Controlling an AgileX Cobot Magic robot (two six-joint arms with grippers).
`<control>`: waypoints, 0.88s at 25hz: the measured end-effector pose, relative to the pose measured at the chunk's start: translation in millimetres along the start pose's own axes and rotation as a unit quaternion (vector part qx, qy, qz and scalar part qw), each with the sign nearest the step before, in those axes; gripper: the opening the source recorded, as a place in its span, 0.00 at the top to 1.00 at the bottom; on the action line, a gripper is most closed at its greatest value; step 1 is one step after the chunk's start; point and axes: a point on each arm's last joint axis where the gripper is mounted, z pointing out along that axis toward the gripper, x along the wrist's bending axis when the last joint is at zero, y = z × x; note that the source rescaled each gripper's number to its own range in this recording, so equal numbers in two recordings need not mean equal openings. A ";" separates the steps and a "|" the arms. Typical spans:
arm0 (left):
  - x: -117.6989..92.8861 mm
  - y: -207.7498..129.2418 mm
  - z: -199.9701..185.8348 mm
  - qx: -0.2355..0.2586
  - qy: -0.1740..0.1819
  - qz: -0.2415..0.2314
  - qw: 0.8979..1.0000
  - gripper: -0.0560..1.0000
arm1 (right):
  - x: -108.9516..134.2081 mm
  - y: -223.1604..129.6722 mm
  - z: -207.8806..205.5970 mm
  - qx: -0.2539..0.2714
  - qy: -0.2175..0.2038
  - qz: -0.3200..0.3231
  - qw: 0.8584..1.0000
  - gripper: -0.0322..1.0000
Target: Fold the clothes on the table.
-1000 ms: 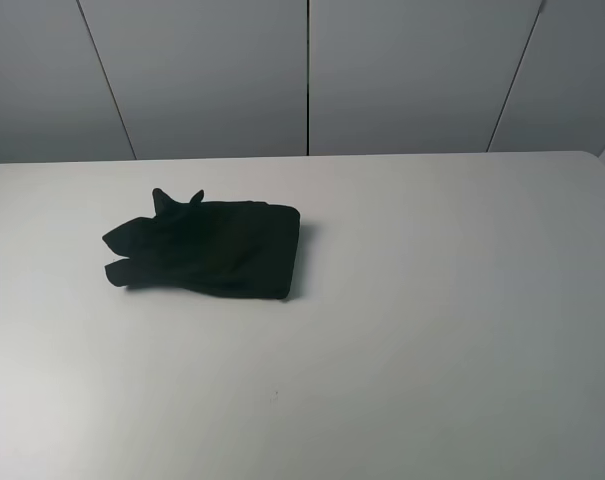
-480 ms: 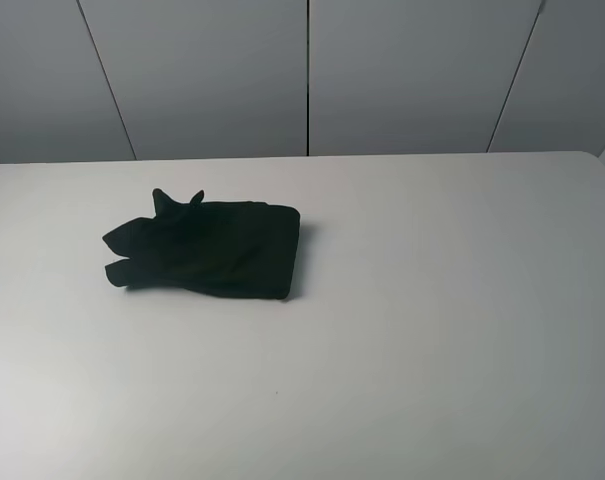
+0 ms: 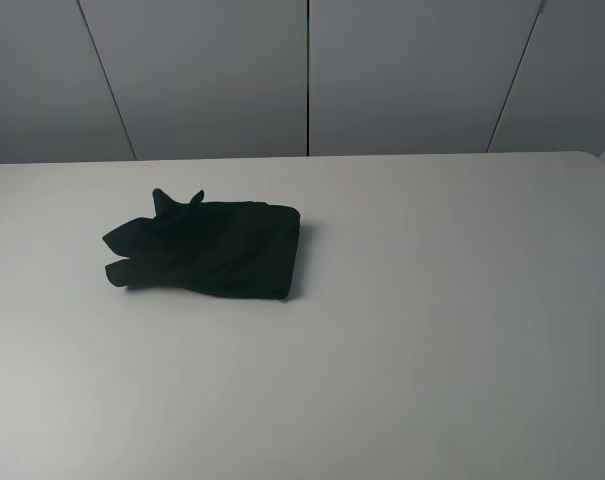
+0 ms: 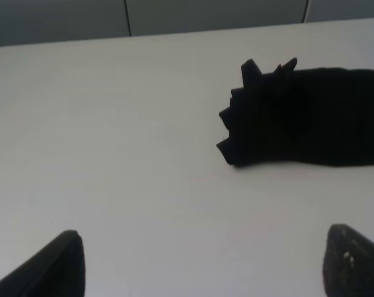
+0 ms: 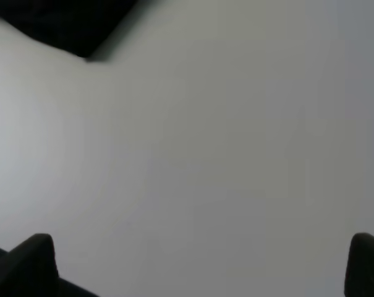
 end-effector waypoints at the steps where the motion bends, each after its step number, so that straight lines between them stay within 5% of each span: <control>1: -0.3 -3.0 4.6 0.009 0.000 -0.002 1.000 0.01 | 0.1 0.5 0.2 -0.005 0.001 0.000 1.000 0.00; 22: -2.3 -10.4 23.4 0.003 -0.008 -0.011 1.000 0.01 | -5.4 -16.6 -17.0 -0.133 -0.007 -0.050 0.990 0.00</control>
